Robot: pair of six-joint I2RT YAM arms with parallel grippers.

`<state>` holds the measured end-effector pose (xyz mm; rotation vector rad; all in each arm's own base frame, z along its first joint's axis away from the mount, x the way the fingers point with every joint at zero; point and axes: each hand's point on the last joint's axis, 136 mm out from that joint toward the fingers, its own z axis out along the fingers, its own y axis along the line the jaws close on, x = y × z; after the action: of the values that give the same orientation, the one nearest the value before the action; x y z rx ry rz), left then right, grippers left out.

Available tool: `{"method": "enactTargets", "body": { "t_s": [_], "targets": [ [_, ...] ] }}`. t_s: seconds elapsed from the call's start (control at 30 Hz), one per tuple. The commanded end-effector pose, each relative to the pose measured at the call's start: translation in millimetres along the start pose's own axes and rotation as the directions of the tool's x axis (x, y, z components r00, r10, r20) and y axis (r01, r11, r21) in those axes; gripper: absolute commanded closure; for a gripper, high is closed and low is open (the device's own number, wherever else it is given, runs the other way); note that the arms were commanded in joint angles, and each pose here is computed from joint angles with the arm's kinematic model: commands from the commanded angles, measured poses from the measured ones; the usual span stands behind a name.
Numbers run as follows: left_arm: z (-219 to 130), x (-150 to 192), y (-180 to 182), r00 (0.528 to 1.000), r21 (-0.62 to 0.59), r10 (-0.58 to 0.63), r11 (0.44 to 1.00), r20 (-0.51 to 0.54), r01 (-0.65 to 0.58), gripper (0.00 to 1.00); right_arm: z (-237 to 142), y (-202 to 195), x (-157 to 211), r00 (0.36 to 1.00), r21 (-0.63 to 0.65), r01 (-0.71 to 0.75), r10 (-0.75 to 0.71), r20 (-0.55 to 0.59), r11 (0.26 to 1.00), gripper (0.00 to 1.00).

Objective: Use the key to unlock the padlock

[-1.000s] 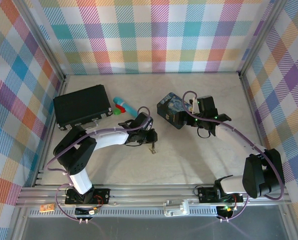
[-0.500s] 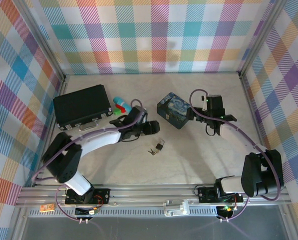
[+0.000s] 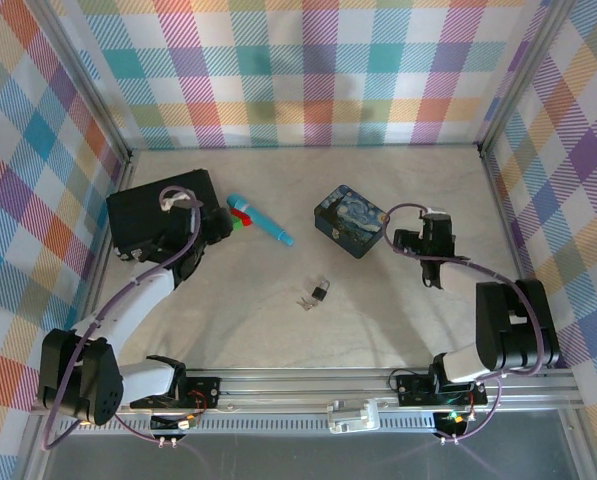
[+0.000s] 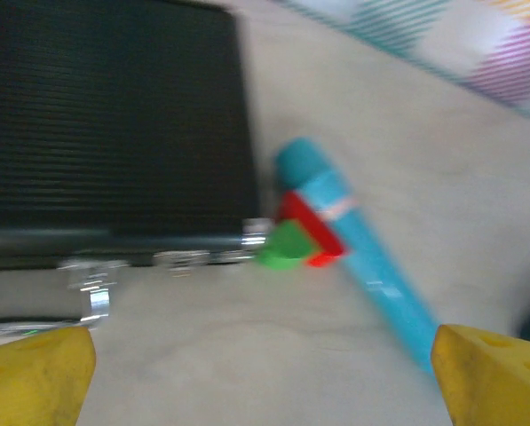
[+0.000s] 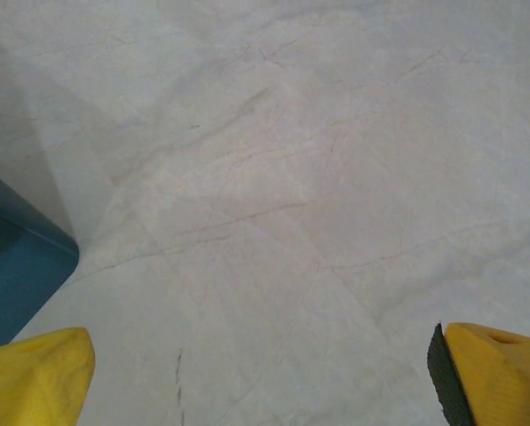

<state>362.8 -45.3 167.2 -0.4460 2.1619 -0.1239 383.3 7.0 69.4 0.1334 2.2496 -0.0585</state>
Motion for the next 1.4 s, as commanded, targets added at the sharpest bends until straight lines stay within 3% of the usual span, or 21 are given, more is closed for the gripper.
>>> {"method": "enactTargets", "body": {
  "t_s": [0.0,0.13,0.37,0.4,0.43,0.6,0.7,0.8,0.9,0.93,1.37],
  "targets": [
    [0,-5,48,0.994,-0.199,0.079,0.978,0.082,-0.061,0.03,3,-4,-40,0.980,0.021,0.011,-0.015,0.200,1.000,0.01],
    [7,-6,88,0.988,-0.342,0.074,0.939,0.134,-0.023,0.03,-3,-4,-37,0.963,-0.016,0.000,0.004,0.270,1.000,0.01],
    [35,0,111,0.951,-0.419,0.189,0.905,0.247,-0.071,0.03,-3,2,-26,0.956,-0.114,0.015,0.020,0.291,0.993,0.01],
    [39,3,112,0.949,-0.408,0.189,0.910,0.252,-0.073,0.03,-5,-4,-28,0.939,-0.086,-0.003,0.033,0.342,0.996,0.01],
    [43,3,109,0.949,-0.375,0.190,0.923,0.253,-0.085,0.02,-5,-9,-23,0.952,-0.068,-0.026,0.046,0.302,0.997,0.01],
    [57,4,87,0.948,-0.156,0.135,0.983,0.290,-0.093,0.03,-5,-8,-26,0.948,-0.066,-0.017,0.037,0.316,0.998,0.01],
    [69,17,66,0.944,-0.034,0.190,0.982,0.268,-0.188,0.08,-5,-6,-26,0.949,-0.071,-0.013,0.035,0.312,0.997,0.01],
    [75,24,64,0.930,-0.011,0.196,0.979,0.310,-0.203,0.07,-4,-2,-27,0.951,-0.090,0.003,0.025,0.308,0.996,0.01],
    [77,25,63,0.938,-0.013,0.204,0.978,0.282,-0.208,0.06,-3,2,-27,0.953,-0.109,0.020,0.014,0.303,0.994,0.01],
    [78,27,63,0.939,-0.016,0.208,0.977,0.273,-0.212,0.00,-3,2,-26,0.954,-0.110,0.021,0.014,0.301,0.994,0.01],
    [79,26,62,0.937,-0.036,0.222,0.975,0.271,-0.220,0.00,-3,3,-26,0.954,-0.111,0.023,0.012,0.298,0.994,0.01]
  ]
}}
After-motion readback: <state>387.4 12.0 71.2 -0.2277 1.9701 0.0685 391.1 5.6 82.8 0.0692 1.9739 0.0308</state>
